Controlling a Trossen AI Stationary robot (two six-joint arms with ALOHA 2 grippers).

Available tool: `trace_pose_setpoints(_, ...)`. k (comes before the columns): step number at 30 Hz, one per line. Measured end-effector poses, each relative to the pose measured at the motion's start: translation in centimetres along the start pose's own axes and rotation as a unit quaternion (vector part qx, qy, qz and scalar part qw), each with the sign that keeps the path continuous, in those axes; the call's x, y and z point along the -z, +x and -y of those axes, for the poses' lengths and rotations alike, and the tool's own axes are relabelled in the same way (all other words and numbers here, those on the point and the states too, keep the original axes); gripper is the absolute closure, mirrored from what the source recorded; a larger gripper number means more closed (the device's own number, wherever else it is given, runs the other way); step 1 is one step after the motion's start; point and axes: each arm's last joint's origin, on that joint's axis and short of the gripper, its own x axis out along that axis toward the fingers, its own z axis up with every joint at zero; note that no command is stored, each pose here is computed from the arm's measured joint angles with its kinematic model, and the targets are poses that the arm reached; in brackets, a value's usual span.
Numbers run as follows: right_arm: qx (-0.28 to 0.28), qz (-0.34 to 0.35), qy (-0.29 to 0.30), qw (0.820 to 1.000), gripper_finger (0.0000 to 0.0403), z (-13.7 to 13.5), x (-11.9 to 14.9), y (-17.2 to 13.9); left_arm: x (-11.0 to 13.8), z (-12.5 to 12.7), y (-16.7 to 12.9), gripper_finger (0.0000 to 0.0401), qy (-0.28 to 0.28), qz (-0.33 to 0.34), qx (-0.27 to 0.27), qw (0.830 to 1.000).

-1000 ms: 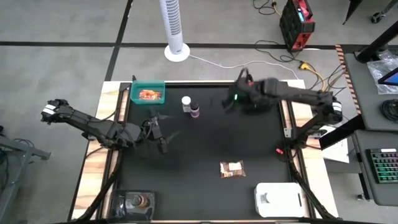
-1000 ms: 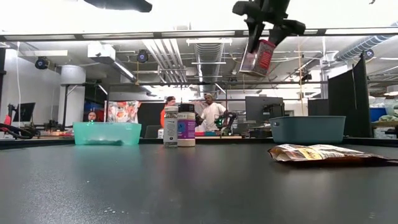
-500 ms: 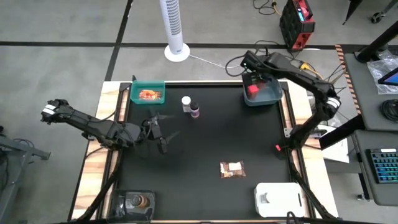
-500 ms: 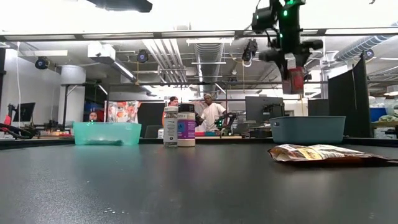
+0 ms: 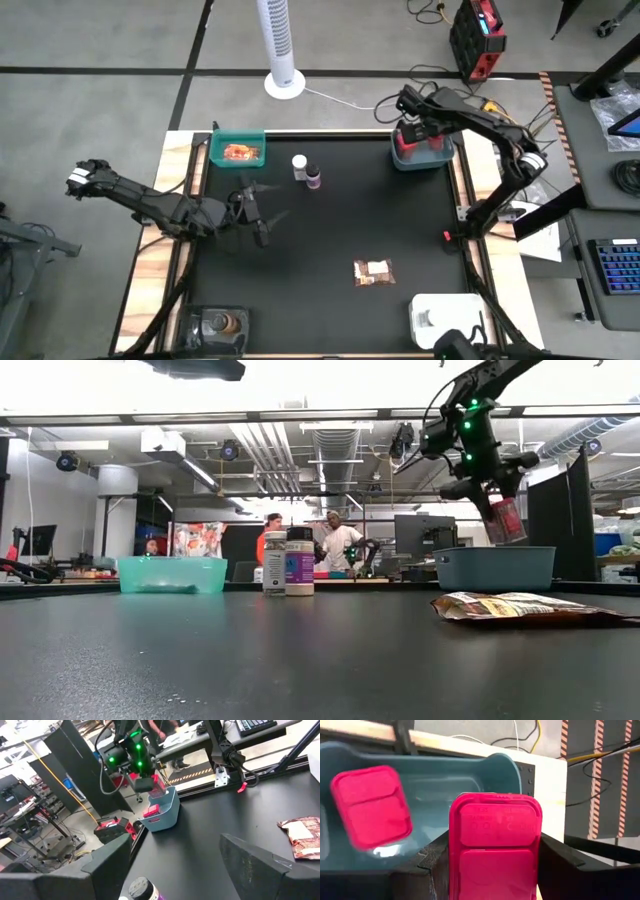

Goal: Sort spices by type
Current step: Put the red seasoning can into the dark blue bin

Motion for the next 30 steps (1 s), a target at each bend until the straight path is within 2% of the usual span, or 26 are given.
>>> trace_pose_setpoints(10, -0.027, 0.011, 0.001, 1.000, 0.0195, -0.5, 0.1, 3.3, 0.0, 0.0, 0.0, 0.0116, -0.001, 0.000, 0.000, 1.000)
trace_pose_setpoints(16, -0.061, 0.009, 0.011, 0.998, 0.0195, -0.8, 0.2, 4.6, 0.0, 0.0, 0.0, 0.0116, -0.003, 0.000, 0.000, 1.000)
trace_pose_setpoints(22, -0.054, -0.004, 0.014, 0.998, 0.0195, -0.4, 0.6, 5.9, 0.0, 0.0, 0.0, 0.0116, -0.006, -0.001, 0.001, 1.000)
trace_pose_setpoints(30, -0.057, -0.001, 0.007, 0.998, 0.0195, -0.5, 0.6, 6.0, 0.1, 0.0, 0.0, 0.0116, -0.010, -0.002, 0.001, 1.000)
